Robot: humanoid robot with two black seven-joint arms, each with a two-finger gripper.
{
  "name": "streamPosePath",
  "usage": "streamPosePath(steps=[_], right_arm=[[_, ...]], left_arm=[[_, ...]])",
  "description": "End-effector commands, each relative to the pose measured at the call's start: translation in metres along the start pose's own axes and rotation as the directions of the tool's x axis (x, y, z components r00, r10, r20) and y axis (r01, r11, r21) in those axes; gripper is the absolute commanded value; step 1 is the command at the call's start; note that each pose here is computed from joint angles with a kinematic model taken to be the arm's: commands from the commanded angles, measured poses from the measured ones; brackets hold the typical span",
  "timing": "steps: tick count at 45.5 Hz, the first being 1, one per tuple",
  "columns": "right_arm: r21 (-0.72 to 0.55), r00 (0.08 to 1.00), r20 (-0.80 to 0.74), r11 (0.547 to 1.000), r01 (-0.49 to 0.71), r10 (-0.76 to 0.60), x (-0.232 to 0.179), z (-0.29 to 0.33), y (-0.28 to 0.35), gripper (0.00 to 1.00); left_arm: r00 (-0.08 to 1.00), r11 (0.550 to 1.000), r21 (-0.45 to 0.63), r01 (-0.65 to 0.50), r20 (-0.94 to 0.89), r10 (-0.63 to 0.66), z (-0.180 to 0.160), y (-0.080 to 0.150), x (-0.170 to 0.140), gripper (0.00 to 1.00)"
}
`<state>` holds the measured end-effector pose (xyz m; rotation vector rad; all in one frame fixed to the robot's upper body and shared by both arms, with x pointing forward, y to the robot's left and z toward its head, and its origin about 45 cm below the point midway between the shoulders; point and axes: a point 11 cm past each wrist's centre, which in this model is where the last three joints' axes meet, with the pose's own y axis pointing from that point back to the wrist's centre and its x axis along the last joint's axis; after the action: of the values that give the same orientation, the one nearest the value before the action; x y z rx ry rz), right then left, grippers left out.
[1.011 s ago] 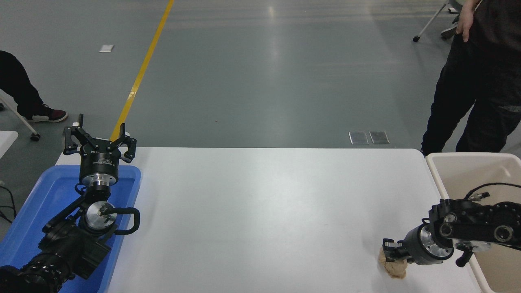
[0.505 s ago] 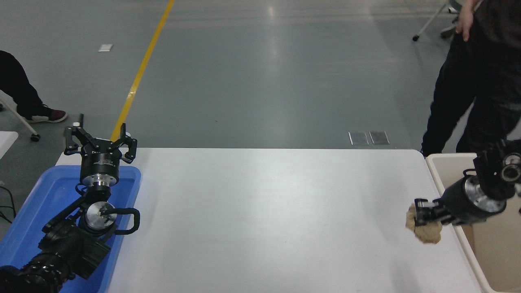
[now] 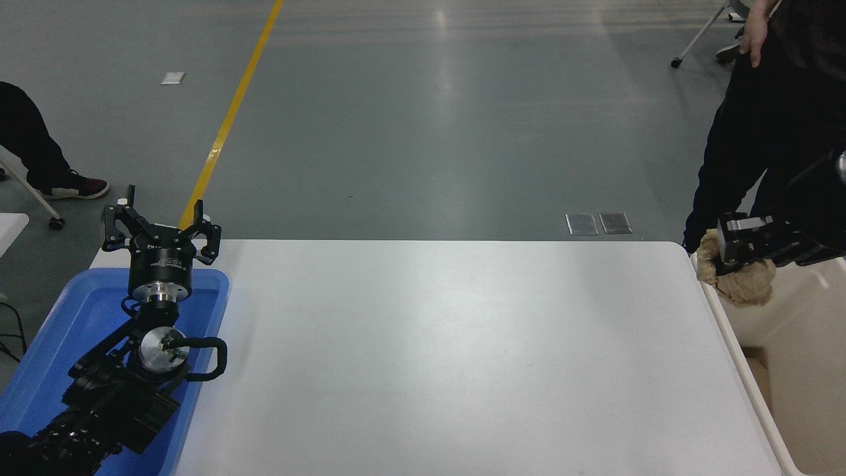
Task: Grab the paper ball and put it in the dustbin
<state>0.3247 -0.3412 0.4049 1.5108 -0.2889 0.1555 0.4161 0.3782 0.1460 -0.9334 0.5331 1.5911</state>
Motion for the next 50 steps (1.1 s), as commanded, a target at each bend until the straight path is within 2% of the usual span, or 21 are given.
streamPosePath(steps=[1, 8, 13, 18, 23, 37, 50], right_arm=[[-0.089, 0.996, 0.067, 0.995, -0.053, 0.059, 0.023, 0.04, -0.002, 0.0], [-0.187, 0.986, 0.132, 0.979, -0.075, 0.101, 0.032, 0.104, -0.028, 0.0], [-0.287, 0.951, 0.224, 0.947, -0.143, 0.212, 0.039, 0.165, -0.052, 0.0], [-0.386, 0.915, 0.259, 0.902, -0.195, 0.309, 0.033, 0.216, -0.087, 0.0], [-0.45, 0.894, 0.284, 0.871, -0.194, 0.346, 0.007, 0.247, -0.133, 0.0], [-0.462, 0.828, 0.425, 0.874, -0.151, 0.367, -0.077, 0.252, -0.249, 0.0], [-0.429, 0.715, 0.602, 0.899, -0.087, 0.356, -0.11, 0.195, -0.32, 0.0]], left_arm=[[1.0, 1.0, 0.001, 0.001, 0.001, -0.001, 0.0, 0.0, 0.0, 0.99], [1.0, 1.0, 0.001, 0.001, 0.001, -0.001, 0.0, 0.0, 0.0, 0.99], [1.0, 1.0, 0.001, 0.0, 0.001, 0.0, 0.0, 0.0, 0.0, 0.99], [1.0, 1.0, 0.001, 0.001, 0.001, -0.001, 0.0, 0.0, 0.0, 0.99], [1.0, 1.0, 0.0, -0.001, 0.0, 0.001, 0.0, 0.0, 0.0, 0.99], [1.0, 1.0, -0.001, -0.002, 0.001, 0.002, 0.0, 0.0, 0.0, 0.99], [1.0, 1.0, -0.001, -0.002, 0.001, 0.002, 0.0, 0.0, 0.0, 0.99]])
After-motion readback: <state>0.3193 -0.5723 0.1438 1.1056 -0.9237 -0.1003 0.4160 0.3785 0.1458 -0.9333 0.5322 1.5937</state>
